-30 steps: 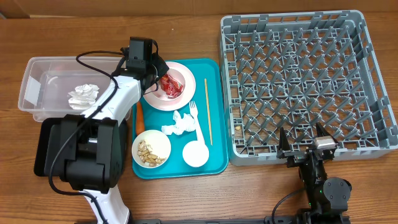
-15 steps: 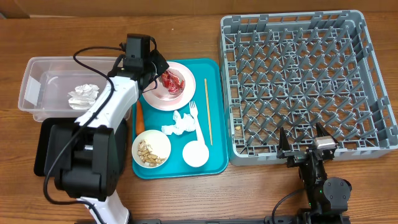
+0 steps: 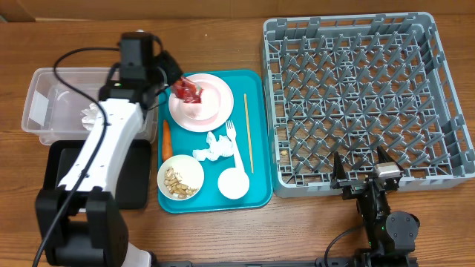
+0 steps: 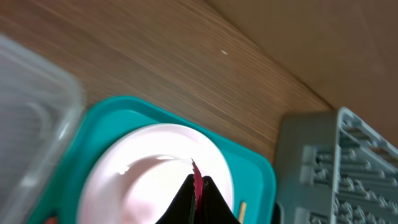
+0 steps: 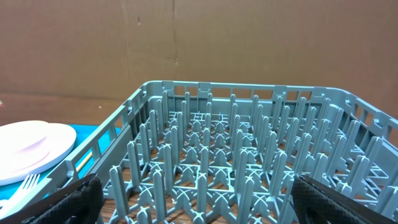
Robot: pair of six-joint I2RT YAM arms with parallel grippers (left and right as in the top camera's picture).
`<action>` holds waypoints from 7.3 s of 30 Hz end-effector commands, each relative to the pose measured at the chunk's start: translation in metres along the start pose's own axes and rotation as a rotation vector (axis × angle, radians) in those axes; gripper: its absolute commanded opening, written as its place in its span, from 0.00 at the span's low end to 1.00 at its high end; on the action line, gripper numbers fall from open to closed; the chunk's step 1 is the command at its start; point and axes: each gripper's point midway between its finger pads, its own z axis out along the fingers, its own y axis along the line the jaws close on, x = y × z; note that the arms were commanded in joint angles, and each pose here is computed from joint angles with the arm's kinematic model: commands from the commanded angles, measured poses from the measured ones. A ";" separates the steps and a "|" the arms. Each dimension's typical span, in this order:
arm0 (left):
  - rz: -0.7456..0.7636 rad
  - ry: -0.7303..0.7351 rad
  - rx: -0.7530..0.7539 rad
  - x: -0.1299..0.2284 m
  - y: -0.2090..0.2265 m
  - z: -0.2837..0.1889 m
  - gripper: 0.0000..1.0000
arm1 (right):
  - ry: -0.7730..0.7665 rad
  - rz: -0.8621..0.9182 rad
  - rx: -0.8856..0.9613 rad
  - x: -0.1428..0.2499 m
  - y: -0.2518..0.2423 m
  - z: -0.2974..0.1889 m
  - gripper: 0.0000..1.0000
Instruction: Sort waste into correct bins and load items into the dishwasher
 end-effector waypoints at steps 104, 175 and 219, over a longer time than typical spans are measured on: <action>-0.247 -0.022 -0.105 -0.058 0.107 -0.056 1.00 | -0.004 -0.008 -0.008 0.002 0.002 0.000 1.00; 0.442 0.309 -0.289 0.198 -0.004 -0.057 0.80 | -0.005 -0.009 -0.052 0.002 0.013 0.000 1.00; 0.348 0.489 -0.234 0.251 0.028 -0.006 0.63 | -0.005 -0.009 -0.052 0.002 0.013 0.000 1.00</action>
